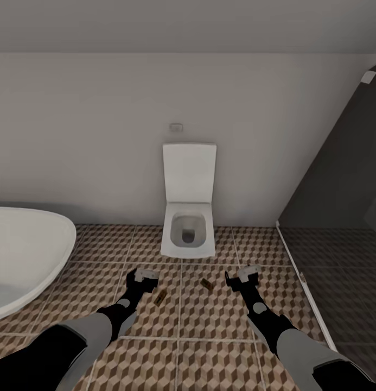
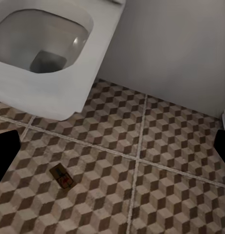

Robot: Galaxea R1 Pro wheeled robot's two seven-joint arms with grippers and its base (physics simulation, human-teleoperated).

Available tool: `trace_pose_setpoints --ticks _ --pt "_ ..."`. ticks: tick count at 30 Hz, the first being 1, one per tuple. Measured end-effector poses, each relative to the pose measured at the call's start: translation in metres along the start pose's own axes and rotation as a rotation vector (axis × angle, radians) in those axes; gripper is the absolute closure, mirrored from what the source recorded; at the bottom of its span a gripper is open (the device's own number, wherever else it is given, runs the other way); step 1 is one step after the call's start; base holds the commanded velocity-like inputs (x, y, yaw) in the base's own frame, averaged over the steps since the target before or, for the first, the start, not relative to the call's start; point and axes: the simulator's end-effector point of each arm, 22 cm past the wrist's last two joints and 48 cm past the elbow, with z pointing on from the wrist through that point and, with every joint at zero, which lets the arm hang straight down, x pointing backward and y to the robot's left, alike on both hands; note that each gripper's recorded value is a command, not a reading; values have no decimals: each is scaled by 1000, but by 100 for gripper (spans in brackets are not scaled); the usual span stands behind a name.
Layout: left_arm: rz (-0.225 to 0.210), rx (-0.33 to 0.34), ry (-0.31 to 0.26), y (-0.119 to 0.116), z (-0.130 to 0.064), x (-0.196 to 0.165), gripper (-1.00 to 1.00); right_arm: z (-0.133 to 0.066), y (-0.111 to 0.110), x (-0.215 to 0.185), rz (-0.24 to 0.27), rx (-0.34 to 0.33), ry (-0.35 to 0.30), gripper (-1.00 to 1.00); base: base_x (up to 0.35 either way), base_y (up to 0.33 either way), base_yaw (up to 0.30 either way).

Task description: Take the four mousetraps from the cabinet in the bathroom and place them on the bathroom floor. Make sure all four end up on the same floor surface, and ensure that at least two of them are either under or directly next to the same bathroom sink.

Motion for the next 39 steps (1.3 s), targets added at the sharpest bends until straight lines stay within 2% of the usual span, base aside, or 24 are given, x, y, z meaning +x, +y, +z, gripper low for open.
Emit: trace_pose_setpoints --ticks 39 --pt "6 -10 -59 7 -43 -64 -100 -37 -19 -67 -3 18 -59 -100 0 0 0"
